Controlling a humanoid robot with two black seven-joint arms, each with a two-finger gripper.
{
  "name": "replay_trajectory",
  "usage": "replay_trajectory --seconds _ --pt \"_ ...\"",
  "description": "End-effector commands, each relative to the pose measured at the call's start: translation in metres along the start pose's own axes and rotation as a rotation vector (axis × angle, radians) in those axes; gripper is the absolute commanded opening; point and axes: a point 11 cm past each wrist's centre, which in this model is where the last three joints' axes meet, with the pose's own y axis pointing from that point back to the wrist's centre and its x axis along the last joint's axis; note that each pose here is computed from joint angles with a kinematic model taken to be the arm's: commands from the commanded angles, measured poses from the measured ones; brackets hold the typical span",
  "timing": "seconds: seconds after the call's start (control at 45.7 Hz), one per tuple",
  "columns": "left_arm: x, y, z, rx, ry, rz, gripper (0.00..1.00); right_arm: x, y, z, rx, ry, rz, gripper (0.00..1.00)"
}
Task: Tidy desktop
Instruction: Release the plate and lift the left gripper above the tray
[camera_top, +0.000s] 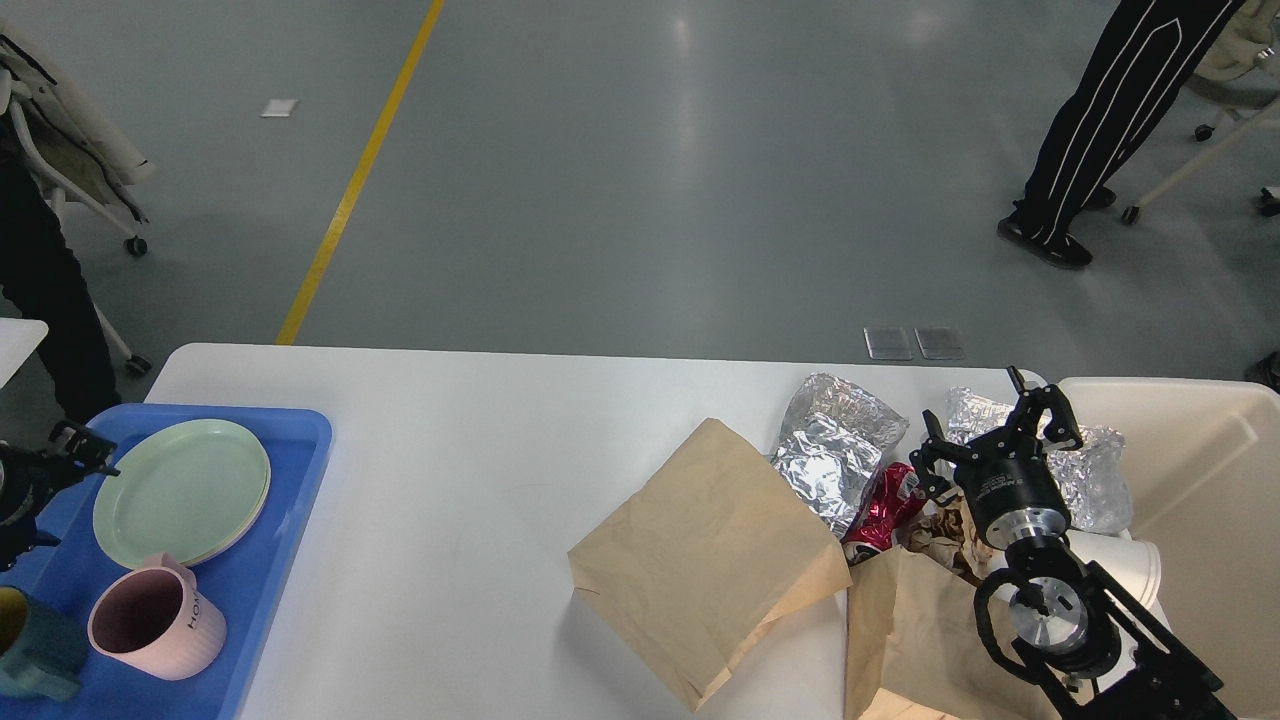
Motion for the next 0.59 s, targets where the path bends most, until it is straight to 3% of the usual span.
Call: replay_trajectory --seconds 0.0,0.066,0.153,0.241,0.46,0.569 --pt "0.015 0.019 0.033 -0.092 0.013 0.023 0.96 0.0 0.0 0.0 0.0 -0.001 0.0 1.0" --pt "0.021 0.025 0.038 -0.137 0.055 0.028 0.96 0.0 0.0 0.0 0.0 0.001 0.0 1.0" --pt "0.056 0.053 0.052 -0.3 0.212 0.082 0.96 0.0 0.0 0.0 0.002 -0.001 0.0 1.0" --pt "0.061 0.073 0.087 -0.515 0.35 0.031 0.96 0.0 0.0 0.0 0.0 -0.001 0.0 1.0" --pt "0.036 0.085 0.133 -0.93 0.68 -0.257 0.96 0.0 0.0 0.0 0.001 0.001 0.0 1.0" --pt "0.0 0.075 0.161 -1.032 0.798 -0.408 0.96 0.0 0.0 0.0 0.0 -0.001 0.0 1.0"
